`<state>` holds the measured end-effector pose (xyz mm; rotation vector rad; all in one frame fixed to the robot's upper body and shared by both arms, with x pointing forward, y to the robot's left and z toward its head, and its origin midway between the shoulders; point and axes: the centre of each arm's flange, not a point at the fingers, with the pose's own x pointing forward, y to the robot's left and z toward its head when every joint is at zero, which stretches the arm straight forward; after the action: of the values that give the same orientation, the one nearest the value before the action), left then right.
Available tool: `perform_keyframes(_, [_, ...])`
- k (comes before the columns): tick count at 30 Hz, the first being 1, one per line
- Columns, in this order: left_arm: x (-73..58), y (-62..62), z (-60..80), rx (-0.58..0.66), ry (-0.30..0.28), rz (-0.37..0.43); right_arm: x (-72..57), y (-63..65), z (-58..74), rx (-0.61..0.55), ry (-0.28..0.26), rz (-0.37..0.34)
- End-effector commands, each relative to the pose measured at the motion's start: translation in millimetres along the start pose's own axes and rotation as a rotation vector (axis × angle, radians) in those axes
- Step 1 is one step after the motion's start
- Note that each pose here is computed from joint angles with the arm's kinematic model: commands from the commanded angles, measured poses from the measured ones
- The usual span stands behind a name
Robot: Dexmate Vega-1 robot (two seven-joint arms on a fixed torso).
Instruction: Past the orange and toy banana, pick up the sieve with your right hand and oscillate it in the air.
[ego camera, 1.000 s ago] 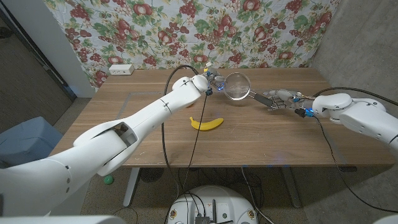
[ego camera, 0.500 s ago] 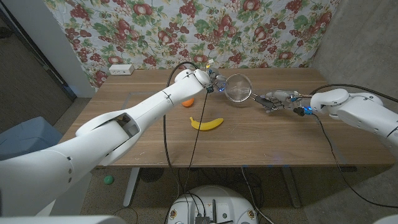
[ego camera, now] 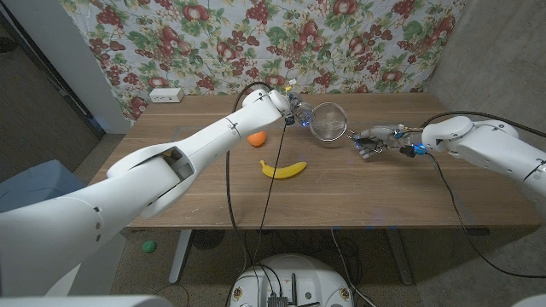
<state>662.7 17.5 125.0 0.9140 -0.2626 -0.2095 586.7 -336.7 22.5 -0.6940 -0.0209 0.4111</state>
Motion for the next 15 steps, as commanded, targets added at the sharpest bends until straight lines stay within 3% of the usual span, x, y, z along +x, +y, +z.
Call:
perform_keyframes(1, [3.0, -0.1, 2.7, 0.004, -0.002, -0.018, 3.6, 0.4, 4.7, 0.001, -0.006, 0.012])
perform_keyframes(15, [3.1, -0.9, 4.3, 0.004, -0.006, -0.027, 4.3, -3.4, 4.9, 0.028, -0.035, -0.001])
